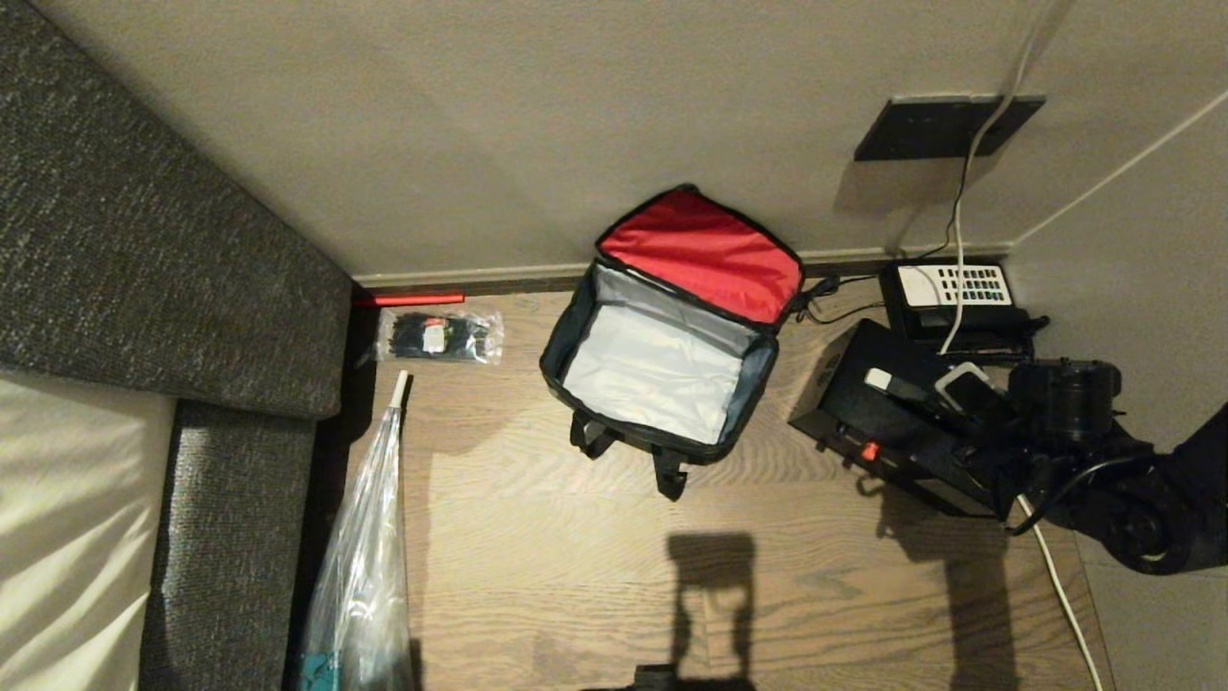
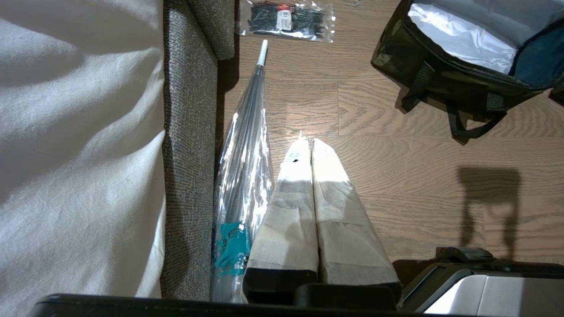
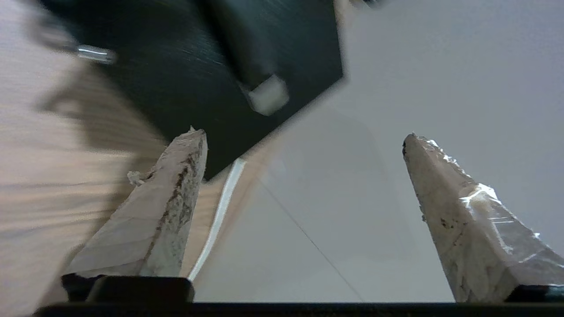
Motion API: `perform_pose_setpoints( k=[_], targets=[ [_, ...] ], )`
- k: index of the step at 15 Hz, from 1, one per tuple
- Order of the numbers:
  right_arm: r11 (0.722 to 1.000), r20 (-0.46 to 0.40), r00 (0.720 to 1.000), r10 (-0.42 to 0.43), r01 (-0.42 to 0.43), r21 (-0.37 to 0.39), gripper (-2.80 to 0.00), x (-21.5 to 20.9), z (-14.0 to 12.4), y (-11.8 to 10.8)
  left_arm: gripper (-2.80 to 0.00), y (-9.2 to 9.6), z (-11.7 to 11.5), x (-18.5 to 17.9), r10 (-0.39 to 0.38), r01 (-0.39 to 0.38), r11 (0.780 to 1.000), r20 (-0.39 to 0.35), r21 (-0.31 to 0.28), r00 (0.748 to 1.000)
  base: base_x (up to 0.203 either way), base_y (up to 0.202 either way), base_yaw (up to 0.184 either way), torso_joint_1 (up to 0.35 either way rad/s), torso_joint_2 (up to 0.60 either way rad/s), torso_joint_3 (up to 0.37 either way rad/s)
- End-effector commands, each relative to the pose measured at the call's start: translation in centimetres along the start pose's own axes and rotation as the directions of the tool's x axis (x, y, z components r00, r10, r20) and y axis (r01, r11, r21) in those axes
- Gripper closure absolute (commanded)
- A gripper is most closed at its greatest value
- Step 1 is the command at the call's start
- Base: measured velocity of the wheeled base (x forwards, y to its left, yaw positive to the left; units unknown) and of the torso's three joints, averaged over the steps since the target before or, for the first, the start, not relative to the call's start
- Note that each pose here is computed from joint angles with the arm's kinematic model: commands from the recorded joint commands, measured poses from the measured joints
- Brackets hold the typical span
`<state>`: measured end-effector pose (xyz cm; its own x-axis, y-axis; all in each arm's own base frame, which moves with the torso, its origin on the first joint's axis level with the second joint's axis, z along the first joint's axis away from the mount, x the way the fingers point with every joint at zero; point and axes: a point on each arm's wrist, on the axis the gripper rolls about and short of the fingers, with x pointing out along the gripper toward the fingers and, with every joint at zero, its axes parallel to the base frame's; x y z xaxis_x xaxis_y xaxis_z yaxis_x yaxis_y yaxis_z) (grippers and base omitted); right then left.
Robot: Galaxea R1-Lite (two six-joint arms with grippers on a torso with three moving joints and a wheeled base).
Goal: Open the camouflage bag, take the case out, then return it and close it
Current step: Grip the handle again
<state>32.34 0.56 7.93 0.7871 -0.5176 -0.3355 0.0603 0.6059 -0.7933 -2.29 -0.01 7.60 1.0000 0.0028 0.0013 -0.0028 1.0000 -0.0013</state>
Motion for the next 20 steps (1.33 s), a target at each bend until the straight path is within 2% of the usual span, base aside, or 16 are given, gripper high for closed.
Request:
perform_pose_setpoints(
  k=[1,2,7,9,11,14,20],
  targets=[
    [1.0,0.031,0.999,-0.012,0.012,-0.003,-2.8,0.5,0.4,1.6,0.0,0.0,0.0,0.0,0.0,0.0,1.0,0.003,0.0,1.0,0.0,0.0,0.0,0.0,0.0,0.0],
    [1.0,0.037,0.999,-0.015,0.015,-0.016,-2.8,0.7,0.6,1.9,0.0,0.0,0.0,0.0,0.0,0.0,1.0,0.003,0.0,1.0,0.0,0.0,0.0,0.0,0.0,0.0],
    [0.983,0.158,0.977,-0.147,0.162,-0.088,-2.8,2.1,2.2,1.9,0.0,0.0,0.0,0.0,0.0,0.0,1.0,0.003,0.0,1.0,0.0,0.0,0.0,0.0,0.0,0.0],
    [0.982,0.158,0.976,-0.149,0.165,-0.093,-2.8,2.8,2.4,2.3,0.0,0.0,0.0,0.0,0.0,0.0,1.0,0.003,0.0,1.0,0.0,0.0,0.0,0.0,0.0,0.0],
    [0.979,0.172,0.968,-0.18,0.194,-0.064,-2.8,3.4,3.2,2.1,0.0,0.0,0.0,0.0,0.0,0.0,1.0,0.003,0.0,1.0,0.0,0.0,0.0,0.0,0.0,0.0],
    [0.974,0.145,0.968,-0.203,0.215,-0.071,-2.8,4.0,3.2,2.7,0.0,0.0,0.0,0.0,0.0,0.0,1.0,0.003,0.0,1.0,0.0,0.0,0.0,0.0,0.0,0.0],
    [0.961,0.148,0.967,-0.21,0.231,-0.149,-2.8,4.8,2.9,3.7,0.0,0.0,0.0,0.0,0.0,0.0,1.0,0.003,0.0,1.0,0.0,0.0,0.0,0.0,0.0,0.0]
  ],
)
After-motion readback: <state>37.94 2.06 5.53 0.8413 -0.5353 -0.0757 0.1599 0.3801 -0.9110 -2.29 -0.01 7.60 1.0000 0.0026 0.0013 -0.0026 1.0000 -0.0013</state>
